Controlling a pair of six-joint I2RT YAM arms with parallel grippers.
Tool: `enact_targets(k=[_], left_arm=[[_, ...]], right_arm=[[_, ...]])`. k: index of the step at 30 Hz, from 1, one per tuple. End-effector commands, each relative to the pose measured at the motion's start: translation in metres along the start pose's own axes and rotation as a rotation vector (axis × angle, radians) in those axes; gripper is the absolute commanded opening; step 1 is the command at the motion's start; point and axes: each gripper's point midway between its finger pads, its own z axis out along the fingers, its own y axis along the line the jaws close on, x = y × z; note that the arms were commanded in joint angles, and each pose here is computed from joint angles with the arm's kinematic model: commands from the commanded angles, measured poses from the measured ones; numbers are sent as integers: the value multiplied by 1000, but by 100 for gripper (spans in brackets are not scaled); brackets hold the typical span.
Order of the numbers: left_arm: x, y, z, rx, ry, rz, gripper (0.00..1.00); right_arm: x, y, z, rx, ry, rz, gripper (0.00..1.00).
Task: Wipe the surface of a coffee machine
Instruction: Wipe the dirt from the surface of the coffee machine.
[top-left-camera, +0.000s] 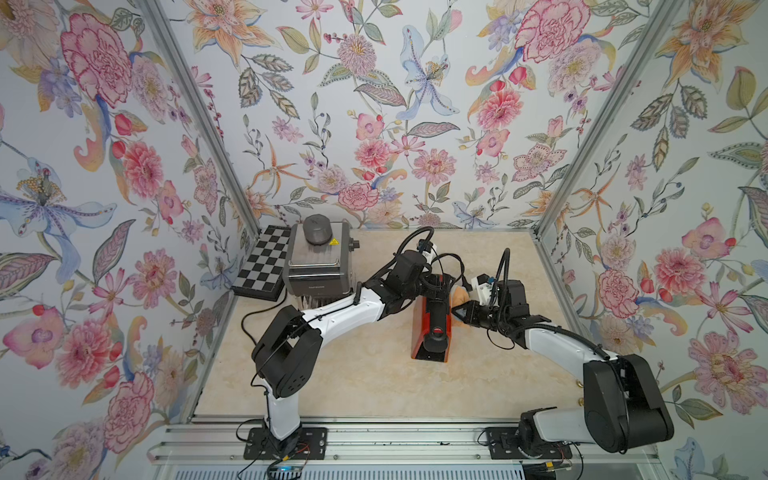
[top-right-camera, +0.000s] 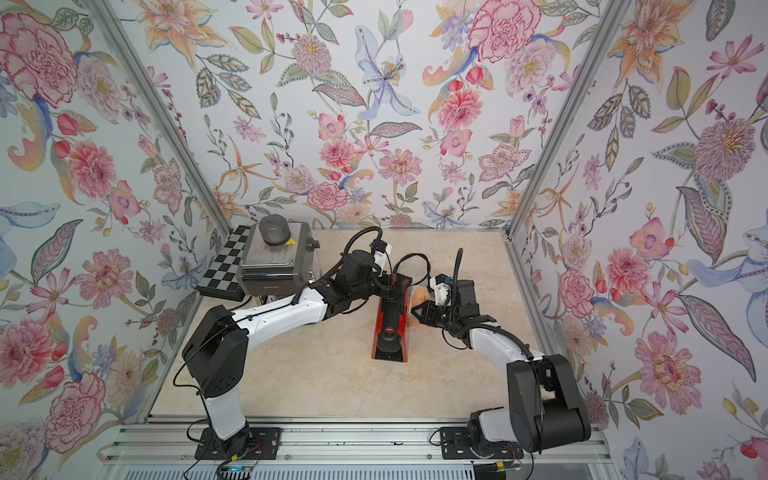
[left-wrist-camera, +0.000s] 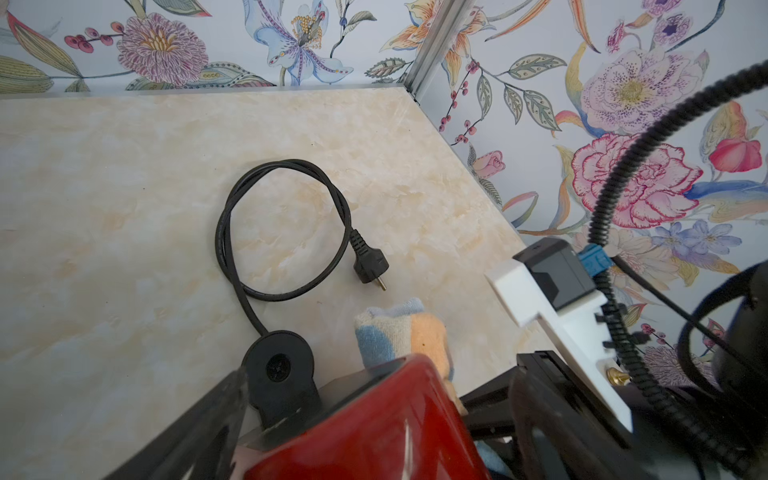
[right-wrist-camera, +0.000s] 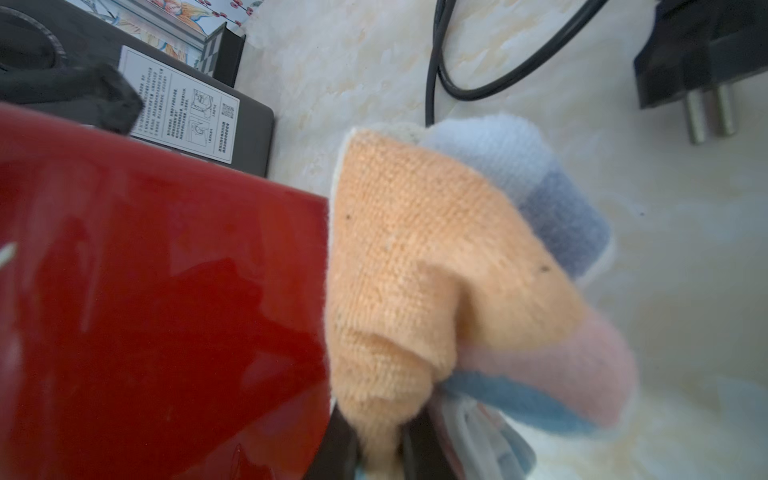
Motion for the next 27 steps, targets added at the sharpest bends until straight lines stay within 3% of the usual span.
enact_targets(k=[1,7,15,23,27], left_arm=[[24,11,9,-14,69,-17,99],[23,10,12,-4,69,-19,99],[4,7,5,21,15,-37,99],[-80,-3,-45,26,-175,19,99],[-106,4,-66,34,-231,12,99]], right_arm=[[-1,21,20,-123,35,-74,0],[-18,29,25,-142,20,-95,0],[-38,80,-19,-165,-61,-215,0],[-42,100,-53,-86,-94,-298,0],[-41,106,-65,-63,-95,-312,0]])
